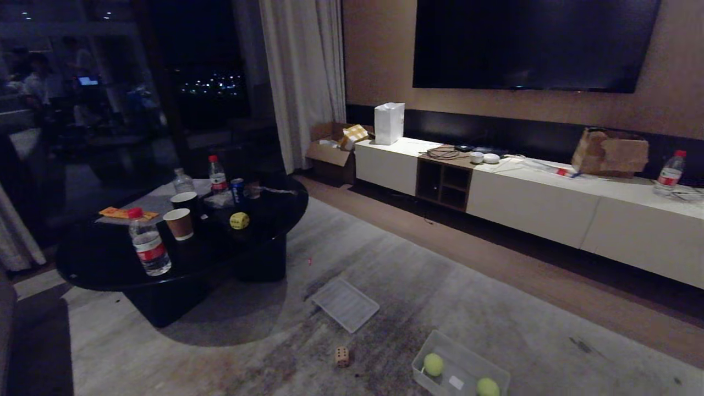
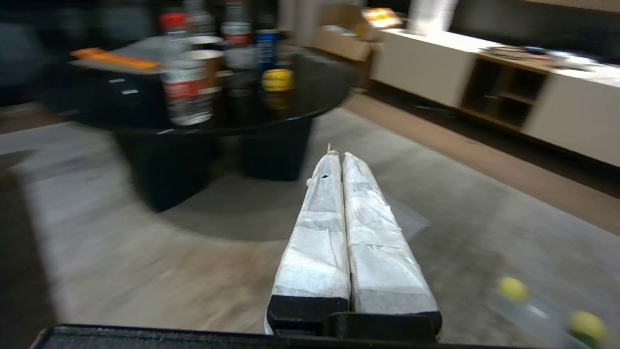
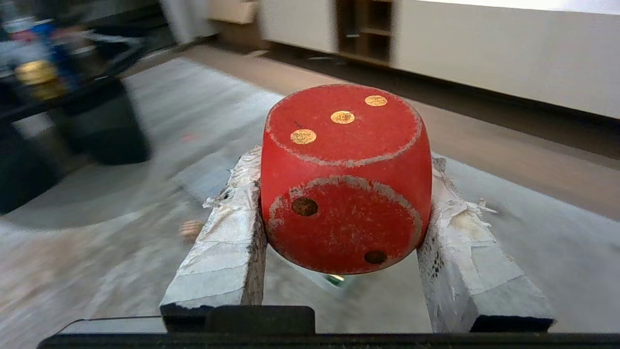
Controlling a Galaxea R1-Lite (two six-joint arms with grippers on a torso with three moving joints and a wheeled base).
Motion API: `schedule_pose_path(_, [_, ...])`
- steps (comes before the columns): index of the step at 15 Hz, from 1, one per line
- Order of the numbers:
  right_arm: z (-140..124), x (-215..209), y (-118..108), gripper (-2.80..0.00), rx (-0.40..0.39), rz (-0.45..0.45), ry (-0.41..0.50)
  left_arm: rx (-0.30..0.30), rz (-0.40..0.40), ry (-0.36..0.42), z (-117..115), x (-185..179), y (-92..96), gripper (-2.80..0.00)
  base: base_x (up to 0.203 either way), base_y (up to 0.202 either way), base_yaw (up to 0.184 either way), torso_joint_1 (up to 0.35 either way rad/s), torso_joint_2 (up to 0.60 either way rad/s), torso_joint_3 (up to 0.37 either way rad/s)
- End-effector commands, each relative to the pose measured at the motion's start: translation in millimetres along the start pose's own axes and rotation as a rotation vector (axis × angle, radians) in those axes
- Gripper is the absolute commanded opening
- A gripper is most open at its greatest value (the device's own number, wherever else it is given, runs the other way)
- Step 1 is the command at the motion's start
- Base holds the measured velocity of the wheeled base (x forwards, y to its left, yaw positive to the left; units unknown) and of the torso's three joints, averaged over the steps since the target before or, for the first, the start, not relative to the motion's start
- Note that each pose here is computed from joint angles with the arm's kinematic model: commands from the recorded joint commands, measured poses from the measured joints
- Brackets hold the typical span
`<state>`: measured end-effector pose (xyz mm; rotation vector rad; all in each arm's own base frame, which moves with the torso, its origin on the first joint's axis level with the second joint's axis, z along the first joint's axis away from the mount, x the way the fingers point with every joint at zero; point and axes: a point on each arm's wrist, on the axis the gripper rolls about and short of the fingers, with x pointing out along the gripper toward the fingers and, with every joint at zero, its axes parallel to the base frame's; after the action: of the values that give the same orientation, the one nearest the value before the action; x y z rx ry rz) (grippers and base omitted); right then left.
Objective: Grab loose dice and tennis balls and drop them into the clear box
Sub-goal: Put the toys in the box
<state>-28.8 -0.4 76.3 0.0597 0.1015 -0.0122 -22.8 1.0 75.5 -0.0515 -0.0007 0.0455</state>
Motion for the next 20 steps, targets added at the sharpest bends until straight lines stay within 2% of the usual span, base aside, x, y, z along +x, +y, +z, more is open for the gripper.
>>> schedule_pose_path(1, [-0.1,0.1,0.0,-2.80,-0.001,0.000,0.003,-0.001,0.001,0.003,-0.4,0.2,0.0,-2.80,-0.004,0.007,-0.151,-0.005,0.00,-0.002])
schedule_pose_path(3, [-0.1,0.1,0.0,-2.80,-0.001,0.000,0.003,-0.001,0.002,0.003,-0.4,0.2,0.1,-2.80,0.001,0.008,-0.112,0.003,0.00,0.004])
schedule_pose_path(8, [-0.1,0.1,0.0,-2.80,-0.001,0.000,0.003,-0.002,0.001,0.002,-0.3,0.2,0.0,-2.80,0.000,0.000,0.000,0.000,0.00,-0.028])
schedule_pose_path(20, [-0.1,0.1,0.1,-2.80,-0.014,0.004,0.003,-0.001,0.001,0.003,-0.4,0.2,0.0,-2.80,0.000,0.000,0.000,0.002,0.00,-0.193])
